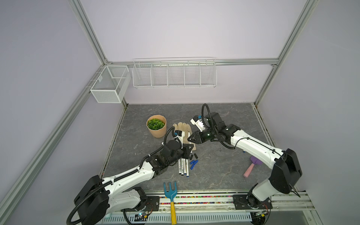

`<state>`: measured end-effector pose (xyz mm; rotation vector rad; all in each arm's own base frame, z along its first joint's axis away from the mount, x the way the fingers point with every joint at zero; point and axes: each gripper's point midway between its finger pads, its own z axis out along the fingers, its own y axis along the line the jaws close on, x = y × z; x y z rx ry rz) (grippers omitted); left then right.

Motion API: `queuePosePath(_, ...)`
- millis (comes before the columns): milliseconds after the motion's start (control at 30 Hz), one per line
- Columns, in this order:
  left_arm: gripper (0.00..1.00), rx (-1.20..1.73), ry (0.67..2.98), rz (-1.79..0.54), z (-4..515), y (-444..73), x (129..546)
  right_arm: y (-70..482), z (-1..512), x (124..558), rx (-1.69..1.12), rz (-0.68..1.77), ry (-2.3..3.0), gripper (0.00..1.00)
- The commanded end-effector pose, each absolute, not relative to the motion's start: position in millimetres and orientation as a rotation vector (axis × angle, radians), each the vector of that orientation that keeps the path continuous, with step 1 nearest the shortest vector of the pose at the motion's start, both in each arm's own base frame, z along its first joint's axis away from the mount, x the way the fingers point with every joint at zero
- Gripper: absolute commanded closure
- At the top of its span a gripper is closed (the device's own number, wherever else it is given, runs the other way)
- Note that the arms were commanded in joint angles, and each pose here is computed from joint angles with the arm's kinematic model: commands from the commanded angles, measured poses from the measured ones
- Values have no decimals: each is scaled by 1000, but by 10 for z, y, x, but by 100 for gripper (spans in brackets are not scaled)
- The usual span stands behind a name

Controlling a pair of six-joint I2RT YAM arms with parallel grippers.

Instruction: Insert the pens into the pen caps

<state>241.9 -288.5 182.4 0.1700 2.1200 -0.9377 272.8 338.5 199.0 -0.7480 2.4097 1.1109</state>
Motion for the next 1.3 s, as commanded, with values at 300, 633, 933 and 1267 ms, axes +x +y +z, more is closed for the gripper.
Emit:
queuePosePath(300, 100, -284, 2155, -658, 1438, -2042, 2482, 2770, 1054, 2120, -967, 579, 2662, 41)
queuePosePath(633, 100, -268, 2187, -656, 1360, -2047, 2439, 2795, 494, 2025, -1067, 325, 2812, 43)
queuePosePath(933, 100, -292, 2180, -643, 1356, -1958, 2409, 2894, 333, 2068, -1136, 171, 2796, 40)
queuePosePath(1267, 100, -298, 2184, -636, 1353, -1935, 2397, 2920, 242, 2209, -1102, 28, 2773, 39)
